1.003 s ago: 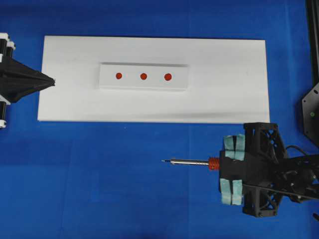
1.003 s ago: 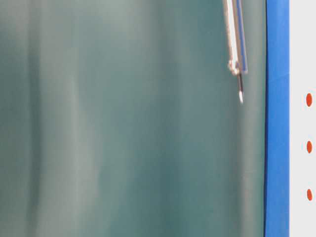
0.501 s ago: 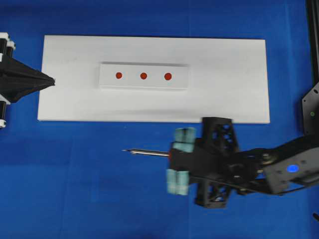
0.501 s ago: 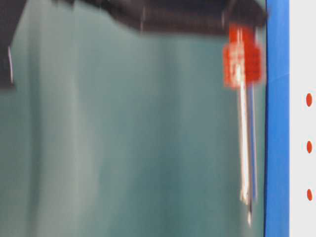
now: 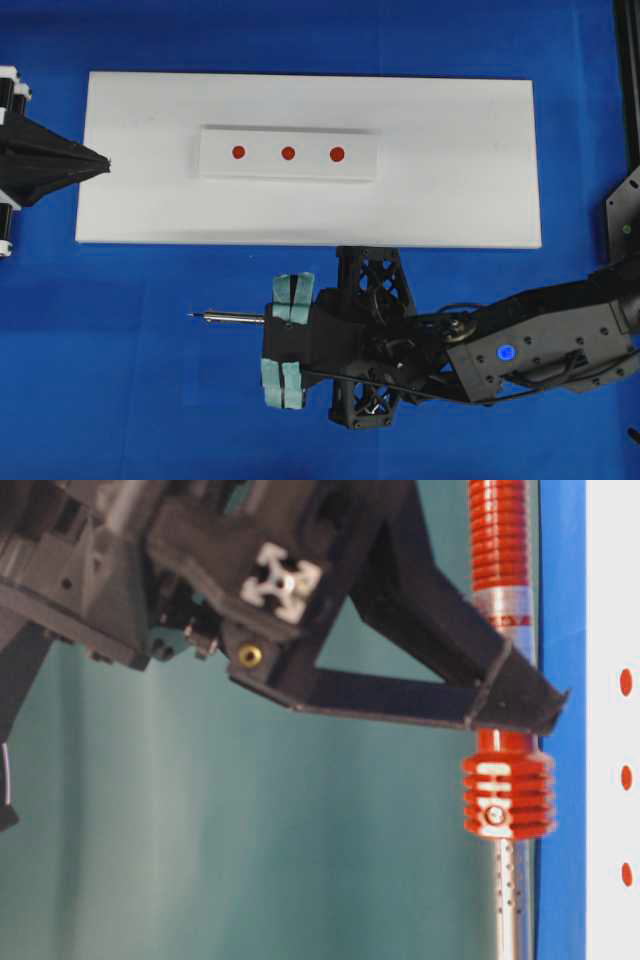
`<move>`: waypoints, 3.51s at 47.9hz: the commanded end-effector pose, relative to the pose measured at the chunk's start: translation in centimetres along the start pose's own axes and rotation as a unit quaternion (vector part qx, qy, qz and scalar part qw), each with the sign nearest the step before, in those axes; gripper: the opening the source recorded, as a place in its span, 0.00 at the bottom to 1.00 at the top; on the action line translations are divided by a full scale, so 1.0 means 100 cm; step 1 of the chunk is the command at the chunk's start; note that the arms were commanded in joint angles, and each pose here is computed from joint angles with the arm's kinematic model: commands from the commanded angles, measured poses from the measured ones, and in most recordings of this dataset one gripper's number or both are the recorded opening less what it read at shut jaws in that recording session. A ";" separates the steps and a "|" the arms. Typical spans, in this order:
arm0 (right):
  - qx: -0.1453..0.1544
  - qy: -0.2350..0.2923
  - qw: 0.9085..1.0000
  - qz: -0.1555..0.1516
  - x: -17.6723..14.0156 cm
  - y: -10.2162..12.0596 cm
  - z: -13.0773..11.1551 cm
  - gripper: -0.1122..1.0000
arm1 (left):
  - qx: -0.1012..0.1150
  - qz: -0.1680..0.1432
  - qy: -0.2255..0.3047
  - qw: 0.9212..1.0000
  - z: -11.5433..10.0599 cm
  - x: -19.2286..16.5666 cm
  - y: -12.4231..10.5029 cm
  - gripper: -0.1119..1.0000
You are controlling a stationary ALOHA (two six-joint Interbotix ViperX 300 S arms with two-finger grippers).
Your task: Touch the tip of the soldering iron to the mark.
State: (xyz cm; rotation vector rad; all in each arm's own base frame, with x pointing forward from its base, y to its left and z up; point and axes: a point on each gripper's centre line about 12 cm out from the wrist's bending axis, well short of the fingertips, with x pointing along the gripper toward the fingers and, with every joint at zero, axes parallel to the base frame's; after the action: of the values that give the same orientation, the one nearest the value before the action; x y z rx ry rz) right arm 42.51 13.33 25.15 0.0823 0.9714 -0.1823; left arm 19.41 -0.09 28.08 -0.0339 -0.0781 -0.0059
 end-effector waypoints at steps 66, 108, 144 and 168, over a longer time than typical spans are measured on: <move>0.043 -0.004 0.995 0.093 0.121 0.014 -0.061 0.16 | 0.002 0.000 -0.003 1.000 0.004 0.001 0.000 0.10; 0.045 0.011 0.996 0.073 0.124 0.007 -0.064 0.85 | 0.001 0.000 -0.004 1.000 0.004 0.002 0.000 0.10; 0.061 -0.015 0.997 0.032 0.003 -0.015 -0.029 0.90 | 0.001 0.000 -0.007 1.000 0.007 -0.001 0.000 0.10; 0.062 -0.024 0.998 0.000 -0.005 -0.040 -0.021 0.90 | 0.001 0.000 -0.004 1.000 0.006 -0.002 0.000 0.10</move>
State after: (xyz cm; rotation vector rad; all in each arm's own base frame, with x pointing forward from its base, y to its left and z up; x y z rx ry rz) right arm 39.55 11.25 22.78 0.1819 0.9591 -0.2273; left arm 19.03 -0.06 28.24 -0.0338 -0.0751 -0.0043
